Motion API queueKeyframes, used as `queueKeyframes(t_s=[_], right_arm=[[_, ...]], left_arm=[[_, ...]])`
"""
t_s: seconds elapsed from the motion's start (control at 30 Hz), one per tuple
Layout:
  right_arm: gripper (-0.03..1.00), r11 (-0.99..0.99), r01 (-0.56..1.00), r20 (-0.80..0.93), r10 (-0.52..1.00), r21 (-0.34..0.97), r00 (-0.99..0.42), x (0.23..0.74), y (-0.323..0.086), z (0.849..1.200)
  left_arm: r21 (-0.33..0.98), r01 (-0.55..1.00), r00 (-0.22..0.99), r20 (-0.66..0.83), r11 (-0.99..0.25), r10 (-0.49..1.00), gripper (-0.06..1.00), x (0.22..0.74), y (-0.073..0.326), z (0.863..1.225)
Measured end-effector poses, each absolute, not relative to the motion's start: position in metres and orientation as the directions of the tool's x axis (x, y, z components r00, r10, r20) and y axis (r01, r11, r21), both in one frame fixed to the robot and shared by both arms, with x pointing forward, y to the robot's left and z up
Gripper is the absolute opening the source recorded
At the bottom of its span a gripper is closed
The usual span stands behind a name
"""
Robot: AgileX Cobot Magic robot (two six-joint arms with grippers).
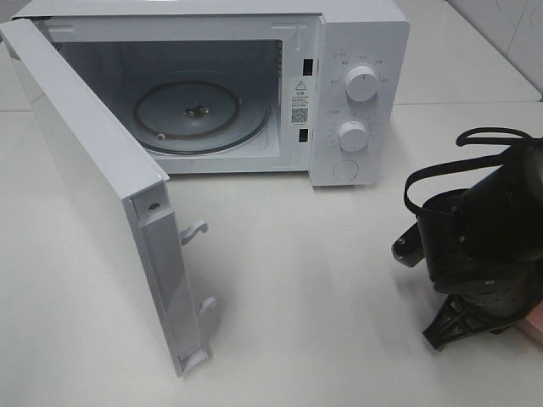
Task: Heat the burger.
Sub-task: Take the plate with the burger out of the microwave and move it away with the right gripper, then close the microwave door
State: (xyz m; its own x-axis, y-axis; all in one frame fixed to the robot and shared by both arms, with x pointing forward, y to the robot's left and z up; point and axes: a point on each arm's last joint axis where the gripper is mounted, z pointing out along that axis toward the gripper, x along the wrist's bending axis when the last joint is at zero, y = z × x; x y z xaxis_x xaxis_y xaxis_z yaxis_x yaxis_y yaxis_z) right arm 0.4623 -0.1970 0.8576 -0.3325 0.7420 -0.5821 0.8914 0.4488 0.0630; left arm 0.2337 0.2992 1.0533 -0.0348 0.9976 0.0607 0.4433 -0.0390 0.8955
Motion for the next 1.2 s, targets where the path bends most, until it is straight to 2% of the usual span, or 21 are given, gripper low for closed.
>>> queueKeyframes(t_s=[0.03,0.07,0.13,0.17,0.2,0.33,0.5,0.6,0.67,0.77,0.87,1.03,1.2], right_arm=[[0.26,0.447,0.892,-0.583,0.743,0.067,-0.328,0.462,-0.197,0.859],[0.26,0.447,0.892,-0.583,0.743,0.067,-0.328,0.462,-0.197,0.859],[0.37,0.444,0.89,-0.576,0.755,0.1,-0.312,0.463,-0.196,0.867],[0.37,0.444,0.89,-0.576,0.755,0.1,-0.312,0.463,-0.196,0.867],[0.44,0.443,0.888,-0.572,0.763,0.125,-0.3,0.464,-0.196,0.874],[0.5,0.443,0.882,-0.56,0.778,0.164,-0.286,0.464,-0.196,0.887],[0.6,0.45,0.848,-0.453,0.84,0.278,-0.297,0.456,-0.193,0.929],[0.62,0.452,0.838,-0.427,0.852,0.305,-0.304,0.454,-0.192,0.937],[0.72,0.447,0.797,-0.337,0.884,0.405,-0.324,0.444,-0.191,0.967],[0.77,0.438,0.773,-0.283,0.897,0.459,-0.34,0.434,-0.194,0.988],[0.78,0.433,0.764,-0.263,0.901,0.478,-0.346,0.43,-0.195,0.994],[0.78,0.431,0.721,-0.176,0.898,0.543,-0.404,0.397,-0.209,1.031],[0.77,0.419,0.712,-0.148,0.899,0.564,-0.412,0.379,-0.22,1.046]], left_arm=[[0.896,0.443,-0.035,0.061,-0.039,0.998,0.97,0.234,0.299,1.053],[0.896,0.443,-0.035,0.061,-0.039,0.998,0.97,0.234,0.299,1.053],[0.896,0.443,-0.035,0.061,-0.039,0.998,0.97,0.234,0.299,1.053],[0.896,0.443,-0.035,0.061,-0.039,0.998,0.97,0.234,0.299,1.053],[0.896,0.443,-0.035,0.061,-0.039,0.998,0.97,0.234,0.299,1.053],[0.896,0.443,-0.035,0.061,-0.039,0.998,0.97,0.234,0.299,1.053],[0.896,0.443,-0.035,0.061,-0.039,0.998,0.97,0.234,0.299,1.053],[0.896,0.443,-0.035,0.061,-0.039,0.998,0.97,0.234,0.299,1.053],[0.896,0.443,-0.035,0.061,-0.039,0.998,0.97,0.234,0.299,1.053],[0.896,0.443,-0.035,0.061,-0.039,0.998,0.97,0.234,0.299,1.053],[0.896,0.443,-0.035,0.061,-0.039,0.998,0.97,0.234,0.299,1.053],[0.896,0.443,-0.035,0.061,-0.039,0.998,0.97,0.234,0.299,1.053],[0.896,0.443,-0.035,0.061,-0.039,0.998,0.97,0.234,0.299,1.053]])
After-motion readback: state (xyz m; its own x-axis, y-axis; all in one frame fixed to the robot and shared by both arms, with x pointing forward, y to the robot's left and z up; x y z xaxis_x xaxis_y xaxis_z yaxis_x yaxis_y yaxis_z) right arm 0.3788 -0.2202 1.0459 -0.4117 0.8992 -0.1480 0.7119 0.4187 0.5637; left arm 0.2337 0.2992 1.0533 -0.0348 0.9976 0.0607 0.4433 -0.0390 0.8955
